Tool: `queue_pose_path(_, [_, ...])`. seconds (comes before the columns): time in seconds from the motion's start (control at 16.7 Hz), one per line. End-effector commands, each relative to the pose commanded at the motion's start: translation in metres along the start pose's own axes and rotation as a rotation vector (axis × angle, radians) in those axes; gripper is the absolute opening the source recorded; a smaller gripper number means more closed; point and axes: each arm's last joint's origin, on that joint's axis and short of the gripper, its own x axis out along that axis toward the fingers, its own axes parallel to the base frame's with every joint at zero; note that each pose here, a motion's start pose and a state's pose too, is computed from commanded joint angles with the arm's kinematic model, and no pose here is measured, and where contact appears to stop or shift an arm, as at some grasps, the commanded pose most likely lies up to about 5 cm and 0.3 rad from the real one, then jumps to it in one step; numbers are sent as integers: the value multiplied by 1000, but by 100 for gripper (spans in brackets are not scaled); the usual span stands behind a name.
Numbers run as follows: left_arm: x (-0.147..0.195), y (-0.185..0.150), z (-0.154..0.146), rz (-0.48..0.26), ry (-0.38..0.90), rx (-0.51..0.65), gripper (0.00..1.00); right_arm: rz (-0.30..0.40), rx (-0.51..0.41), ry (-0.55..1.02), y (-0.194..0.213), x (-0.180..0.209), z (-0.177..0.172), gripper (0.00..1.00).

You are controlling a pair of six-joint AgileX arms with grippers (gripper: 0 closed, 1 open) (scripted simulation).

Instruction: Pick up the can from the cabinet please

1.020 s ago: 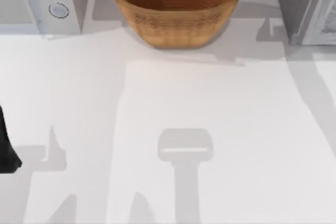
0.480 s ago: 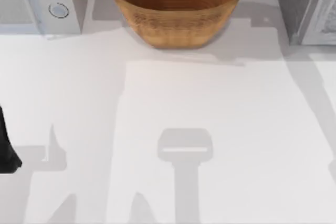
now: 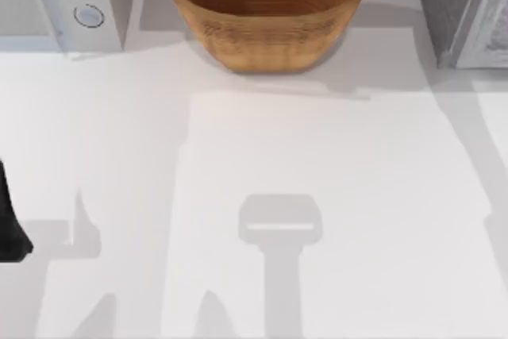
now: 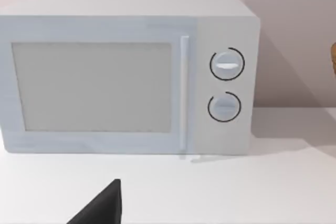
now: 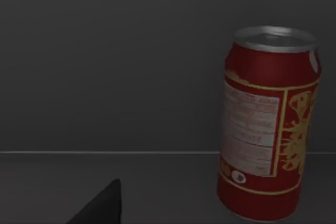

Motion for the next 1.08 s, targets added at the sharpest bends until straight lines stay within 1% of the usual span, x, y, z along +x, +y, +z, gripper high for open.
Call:
queue_pose_path(0.18, [0,0,0,0,0,0,100,-3,1,-6,-1,6,2,100])
queue_pose_path(0.72, [0,0,0,0,0,0,100,-4,1,-7,-2,58,3,100])
queue_pose_path(1.02, [0,0,0,0,0,0,100,-4,1,-7,-2,60,2,100])
queue_pose_path(1.08, [0,0,0,0,0,0,100,-4,1,-7,-2,60,2,92])
